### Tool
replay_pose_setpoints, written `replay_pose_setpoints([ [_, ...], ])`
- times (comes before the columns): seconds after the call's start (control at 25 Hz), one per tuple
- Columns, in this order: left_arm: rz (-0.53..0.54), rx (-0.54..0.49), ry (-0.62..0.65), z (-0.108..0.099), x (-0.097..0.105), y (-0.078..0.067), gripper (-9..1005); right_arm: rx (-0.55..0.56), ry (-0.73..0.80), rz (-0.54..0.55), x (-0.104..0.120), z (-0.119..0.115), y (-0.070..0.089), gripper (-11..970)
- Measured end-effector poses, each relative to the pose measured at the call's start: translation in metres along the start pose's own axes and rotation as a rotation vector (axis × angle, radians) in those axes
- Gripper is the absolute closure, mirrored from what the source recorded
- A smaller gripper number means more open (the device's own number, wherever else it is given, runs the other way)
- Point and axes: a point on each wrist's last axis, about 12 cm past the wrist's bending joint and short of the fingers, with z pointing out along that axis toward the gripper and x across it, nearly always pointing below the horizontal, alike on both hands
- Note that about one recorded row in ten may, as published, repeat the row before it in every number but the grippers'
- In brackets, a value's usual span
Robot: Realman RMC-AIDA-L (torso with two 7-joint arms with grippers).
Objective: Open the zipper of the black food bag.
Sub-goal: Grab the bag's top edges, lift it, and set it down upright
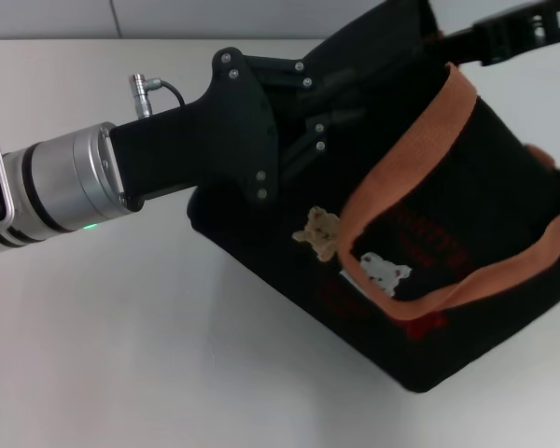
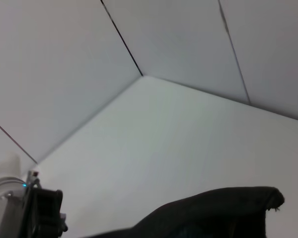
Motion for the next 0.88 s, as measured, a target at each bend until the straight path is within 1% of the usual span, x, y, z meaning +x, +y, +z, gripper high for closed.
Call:
replay_pose_setpoints([
  [0.16,0.0,-0.009,-0.001,-0.001,0.0,0.0,844,-0.03,-0.045,0.03,0.016,-0.016,-0.008,941],
  [0.24,0.001,-0.013,0.0,-0.001,0.0,0.0,844,-0.041,-0.065,0.037,0.027,-0.027,-0.01,945],
  [0.28,0.001,-0.016,0.0,0.0,0.0,0.001,844,-0.041,-0.065,0.037,0.027,-0.027,-0.01,946],
  [0.44,0.002,-0.023,-0.004,0.001,0.0,0.002,844,-0.059,-0.082,0.022,0.043,-0.039,-0.014,953],
  [0.56,0.003,-0.027,-0.005,0.001,0.0,0.003,844,-0.064,-0.08,0.011,0.047,-0.042,-0.015,957],
  [0.64,0.005,-0.034,-0.007,0.001,0.0,0.003,844,-0.079,-0.074,-0.023,0.053,-0.046,-0.013,957],
  [0.76,0.005,-0.035,-0.007,0.001,0.0,0.003,844,-0.085,-0.068,-0.041,0.056,-0.047,-0.012,957],
  [0.88,0.005,-0.033,-0.008,0.001,0.0,0.003,845,-0.093,-0.078,-0.032,0.057,-0.049,-0.011,956],
])
